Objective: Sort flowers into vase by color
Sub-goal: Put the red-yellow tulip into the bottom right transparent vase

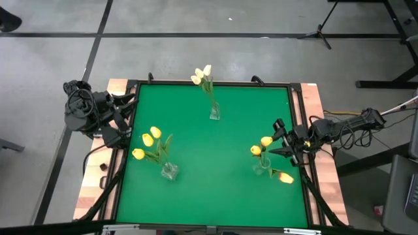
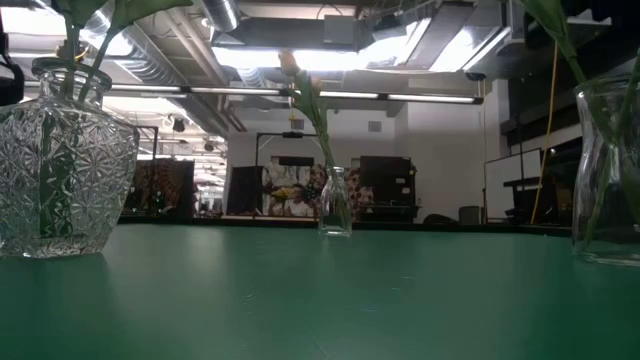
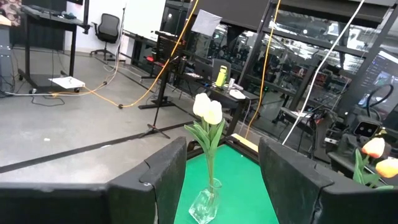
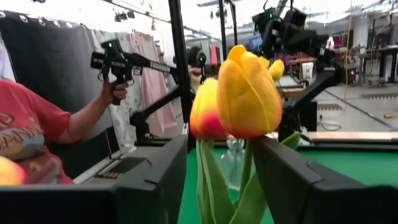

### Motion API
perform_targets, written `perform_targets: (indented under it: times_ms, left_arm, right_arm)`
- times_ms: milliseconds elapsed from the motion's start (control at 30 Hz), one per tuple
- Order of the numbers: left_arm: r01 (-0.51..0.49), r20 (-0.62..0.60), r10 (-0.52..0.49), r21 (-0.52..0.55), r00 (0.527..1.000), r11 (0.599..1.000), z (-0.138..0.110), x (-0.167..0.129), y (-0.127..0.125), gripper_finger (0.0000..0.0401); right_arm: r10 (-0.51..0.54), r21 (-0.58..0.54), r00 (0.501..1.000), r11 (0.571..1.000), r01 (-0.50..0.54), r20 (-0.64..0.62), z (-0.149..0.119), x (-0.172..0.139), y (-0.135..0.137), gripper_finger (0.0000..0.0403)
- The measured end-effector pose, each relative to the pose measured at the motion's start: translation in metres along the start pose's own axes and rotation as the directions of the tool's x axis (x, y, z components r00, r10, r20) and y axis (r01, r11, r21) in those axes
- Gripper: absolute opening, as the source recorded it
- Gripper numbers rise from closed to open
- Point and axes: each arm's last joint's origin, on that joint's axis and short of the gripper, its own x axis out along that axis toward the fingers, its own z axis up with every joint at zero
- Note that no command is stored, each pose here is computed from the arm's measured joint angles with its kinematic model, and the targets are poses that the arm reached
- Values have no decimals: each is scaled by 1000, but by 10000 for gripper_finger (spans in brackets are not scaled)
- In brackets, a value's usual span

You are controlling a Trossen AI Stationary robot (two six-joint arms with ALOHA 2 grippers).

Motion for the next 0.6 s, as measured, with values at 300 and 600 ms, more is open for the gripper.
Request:
perform_targets:
  times_ms: [300, 600]
  left_arm:
    - [0, 0, 0, 1, 1000, 1000, 0, 0, 0, 196]
    - [16, -9, -15, 27, 1000, 1000, 0, 0, 0, 196]
  right_arm:
    - [-5, 47, 999, 999, 7, -47, -4, -1, 0, 200]
    - [-25, 167, 992, 985, 45, -121, -12, -2, -2, 200]
